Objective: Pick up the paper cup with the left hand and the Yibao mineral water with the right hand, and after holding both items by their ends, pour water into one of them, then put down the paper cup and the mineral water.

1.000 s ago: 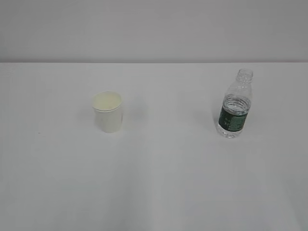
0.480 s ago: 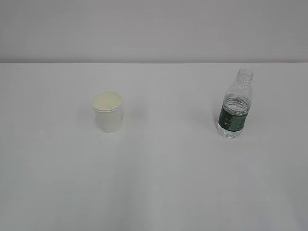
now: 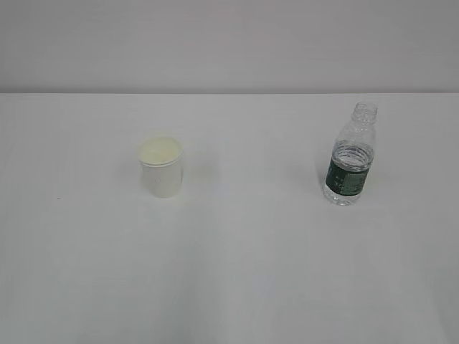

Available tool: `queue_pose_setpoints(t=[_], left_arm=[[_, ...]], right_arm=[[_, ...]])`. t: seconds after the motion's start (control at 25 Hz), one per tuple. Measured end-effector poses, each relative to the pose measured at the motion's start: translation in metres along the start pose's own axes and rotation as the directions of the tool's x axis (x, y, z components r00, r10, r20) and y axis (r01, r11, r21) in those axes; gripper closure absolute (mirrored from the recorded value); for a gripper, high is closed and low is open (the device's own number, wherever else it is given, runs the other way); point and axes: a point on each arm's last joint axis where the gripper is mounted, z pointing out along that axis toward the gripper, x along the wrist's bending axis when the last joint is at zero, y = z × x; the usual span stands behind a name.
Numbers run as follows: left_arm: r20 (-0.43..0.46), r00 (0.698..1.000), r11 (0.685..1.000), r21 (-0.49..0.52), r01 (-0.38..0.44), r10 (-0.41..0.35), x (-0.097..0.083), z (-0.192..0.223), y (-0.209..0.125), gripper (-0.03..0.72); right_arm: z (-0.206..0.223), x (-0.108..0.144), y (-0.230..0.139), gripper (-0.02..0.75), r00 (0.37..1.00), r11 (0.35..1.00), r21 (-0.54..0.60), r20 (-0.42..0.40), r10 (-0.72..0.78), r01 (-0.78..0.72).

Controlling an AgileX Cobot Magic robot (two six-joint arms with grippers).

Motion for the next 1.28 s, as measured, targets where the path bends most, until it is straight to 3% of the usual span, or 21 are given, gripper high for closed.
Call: queue_pose_setpoints(t=[0.56,0.8,1.28], left_arm=[[0.0,1.0,1.0,0.0,0.0,0.0,0.0,0.0,0.0,0.448],[0.0,1.0,1.0,0.0,0.0,0.0,0.0,0.0,0.0,0.448],[0.0,1.0,1.0,0.0,0.0,0.0,0.0,0.0,0.0,0.448]], right_arm=[[-0.001,0.0,0.001,0.149,1.0,1.0,-0.004,0.002,0.005,-0.005],[-0.007,0.0,0.014,0.149,1.0,0.991,-0.134,-0.005,0.013,-0.014],[0.006,0.003,0.035,0.147,0.999,0.987,-0.161,-0.045,-0.008,0.001]])
